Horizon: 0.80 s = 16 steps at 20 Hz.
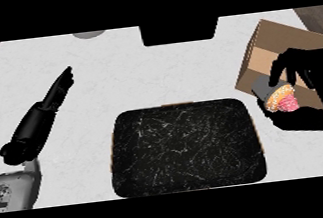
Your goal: Pick the cupcake from the tray and place it in the cardboard box
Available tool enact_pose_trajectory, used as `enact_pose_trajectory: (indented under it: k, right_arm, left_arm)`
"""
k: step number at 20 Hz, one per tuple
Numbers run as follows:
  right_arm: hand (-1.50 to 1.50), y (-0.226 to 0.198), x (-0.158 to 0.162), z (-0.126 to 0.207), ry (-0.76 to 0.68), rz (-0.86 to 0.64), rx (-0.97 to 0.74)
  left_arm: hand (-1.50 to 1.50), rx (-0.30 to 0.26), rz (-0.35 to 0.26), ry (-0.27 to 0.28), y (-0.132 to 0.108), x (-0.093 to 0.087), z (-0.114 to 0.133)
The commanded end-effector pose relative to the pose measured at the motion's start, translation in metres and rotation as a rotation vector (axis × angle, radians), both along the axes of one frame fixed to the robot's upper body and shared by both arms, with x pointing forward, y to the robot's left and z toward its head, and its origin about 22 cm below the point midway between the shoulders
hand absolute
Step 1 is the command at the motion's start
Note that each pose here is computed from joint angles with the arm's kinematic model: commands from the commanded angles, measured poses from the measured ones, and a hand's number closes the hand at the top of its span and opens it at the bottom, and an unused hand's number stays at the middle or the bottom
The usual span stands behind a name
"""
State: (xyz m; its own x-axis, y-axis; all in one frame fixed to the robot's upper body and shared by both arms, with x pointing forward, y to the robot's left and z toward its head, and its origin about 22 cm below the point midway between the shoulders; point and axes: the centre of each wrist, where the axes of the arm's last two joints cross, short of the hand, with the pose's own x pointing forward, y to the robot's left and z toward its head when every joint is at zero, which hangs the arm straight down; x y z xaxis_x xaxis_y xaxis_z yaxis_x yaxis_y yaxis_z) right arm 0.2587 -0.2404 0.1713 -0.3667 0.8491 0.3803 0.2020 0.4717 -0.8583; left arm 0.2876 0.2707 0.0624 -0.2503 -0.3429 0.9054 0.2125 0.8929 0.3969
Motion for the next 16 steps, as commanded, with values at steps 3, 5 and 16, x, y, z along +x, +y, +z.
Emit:
enact_pose_trajectory:
  k: [3,5,16]
  right_arm:
    - [1.5,-0.049,0.047,0.027,0.005,-0.147,0.101]
    - [1.5,-0.069,0.06,0.019,0.018,-0.179,0.091]
    - [1.5,-0.16,0.098,0.003,0.425,-0.21,-0.187]
  left_arm:
    - [0.0,-0.002,-0.004,-0.01,-0.004,0.006,0.002]
    - [0.0,0.022,-0.015,-0.002,-0.001,0.001,0.004]
    - [0.0,0.001,-0.02,-0.012,-0.009,0.007,0.002]
